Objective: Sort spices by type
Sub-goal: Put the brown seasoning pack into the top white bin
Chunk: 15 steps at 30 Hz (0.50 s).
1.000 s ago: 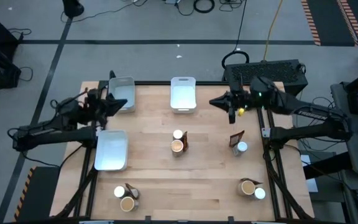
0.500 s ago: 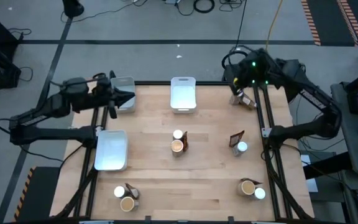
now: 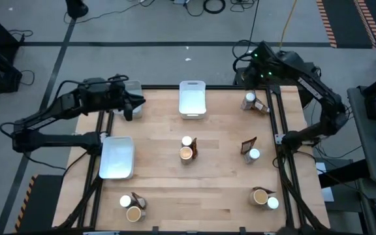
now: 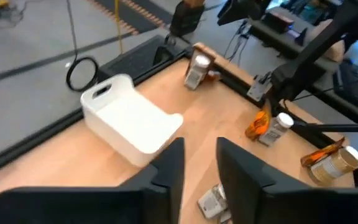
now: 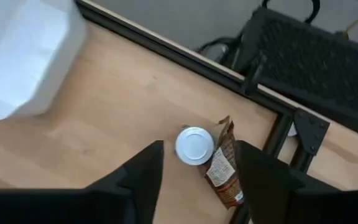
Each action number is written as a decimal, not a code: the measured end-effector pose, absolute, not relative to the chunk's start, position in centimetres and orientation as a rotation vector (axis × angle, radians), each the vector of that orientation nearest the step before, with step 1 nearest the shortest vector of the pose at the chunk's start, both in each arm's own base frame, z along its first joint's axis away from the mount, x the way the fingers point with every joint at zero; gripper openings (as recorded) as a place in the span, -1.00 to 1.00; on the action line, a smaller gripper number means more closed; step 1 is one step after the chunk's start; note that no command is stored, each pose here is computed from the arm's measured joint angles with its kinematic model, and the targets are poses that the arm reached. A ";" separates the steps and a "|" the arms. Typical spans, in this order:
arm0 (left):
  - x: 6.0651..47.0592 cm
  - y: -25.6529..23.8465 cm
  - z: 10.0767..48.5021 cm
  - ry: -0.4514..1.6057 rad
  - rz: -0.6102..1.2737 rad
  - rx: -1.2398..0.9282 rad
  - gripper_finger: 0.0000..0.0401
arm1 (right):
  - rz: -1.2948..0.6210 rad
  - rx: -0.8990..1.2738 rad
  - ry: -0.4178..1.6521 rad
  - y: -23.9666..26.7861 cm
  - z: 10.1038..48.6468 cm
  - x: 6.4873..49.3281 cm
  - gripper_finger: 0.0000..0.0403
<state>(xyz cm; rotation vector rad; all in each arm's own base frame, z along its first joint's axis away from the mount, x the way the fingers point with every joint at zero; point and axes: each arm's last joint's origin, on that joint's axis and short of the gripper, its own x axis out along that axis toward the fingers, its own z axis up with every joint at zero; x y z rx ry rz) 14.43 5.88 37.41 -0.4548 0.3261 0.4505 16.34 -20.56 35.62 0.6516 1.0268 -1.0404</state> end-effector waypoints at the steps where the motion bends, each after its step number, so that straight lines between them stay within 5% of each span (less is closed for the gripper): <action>1: 14.5 6.0 37.3 0.334 0.457 -0.460 -0.36 | -1.048 0.663 1.040 -21.0 35.2 16.4 0.00; 7: 14.6 6.1 37.0 0.355 0.455 -0.491 -0.08 | -1.072 0.712 1.116 -23.4 33.1 16.4 0.24; 15: 14.2 5.9 36.2 0.449 0.472 -0.512 -0.05 | -1.109 0.778 1.177 -25.9 30.7 16.3 0.27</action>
